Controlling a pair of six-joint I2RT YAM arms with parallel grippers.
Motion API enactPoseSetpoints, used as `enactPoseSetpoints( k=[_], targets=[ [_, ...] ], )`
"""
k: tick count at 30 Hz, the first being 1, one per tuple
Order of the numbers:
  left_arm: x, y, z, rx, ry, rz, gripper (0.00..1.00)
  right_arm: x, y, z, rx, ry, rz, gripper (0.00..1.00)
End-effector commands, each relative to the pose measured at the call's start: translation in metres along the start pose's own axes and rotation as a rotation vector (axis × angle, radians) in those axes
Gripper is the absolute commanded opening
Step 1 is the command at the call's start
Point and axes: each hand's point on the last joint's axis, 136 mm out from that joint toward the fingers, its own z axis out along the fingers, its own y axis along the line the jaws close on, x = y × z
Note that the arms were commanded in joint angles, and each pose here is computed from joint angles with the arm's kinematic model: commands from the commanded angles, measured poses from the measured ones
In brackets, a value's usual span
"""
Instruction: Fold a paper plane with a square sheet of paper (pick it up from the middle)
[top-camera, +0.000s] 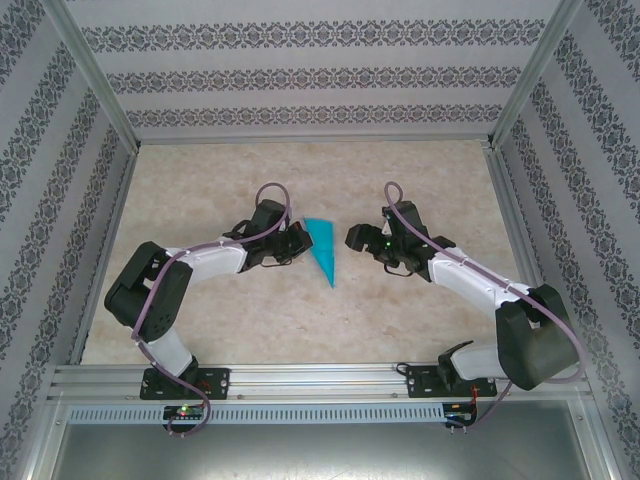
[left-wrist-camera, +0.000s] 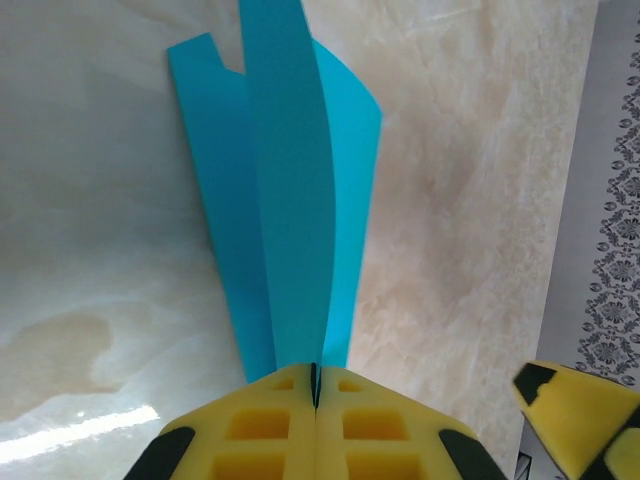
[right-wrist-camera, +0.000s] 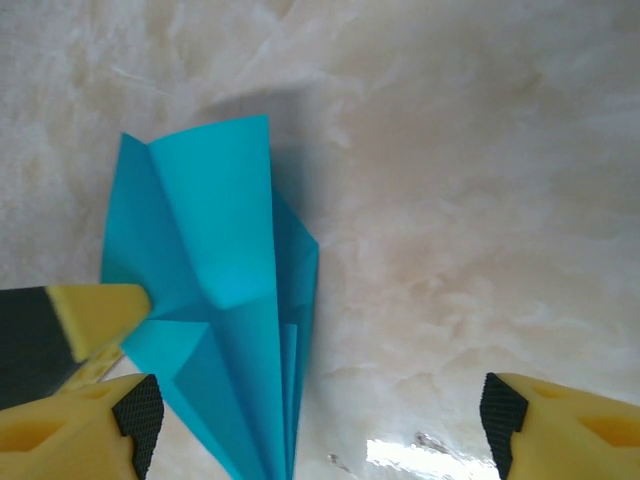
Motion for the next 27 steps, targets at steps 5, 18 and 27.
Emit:
enactPoseSetpoints(
  k=[5,18,27],
  targets=[
    [-0.004,0.033,-0.020,-0.049,-0.075,-0.033,0.00,0.019,0.039,0.020,-0.062,0.085,-0.117,0.76],
    [0.001,0.063,-0.037,-0.114,-0.125,-0.055,0.00,0.077,0.081,0.070,-0.008,0.262,-0.308,0.57],
    [0.009,0.079,-0.043,-0.151,-0.126,-0.081,0.00,0.093,0.088,0.081,0.011,0.333,-0.371,0.60]
  ],
)
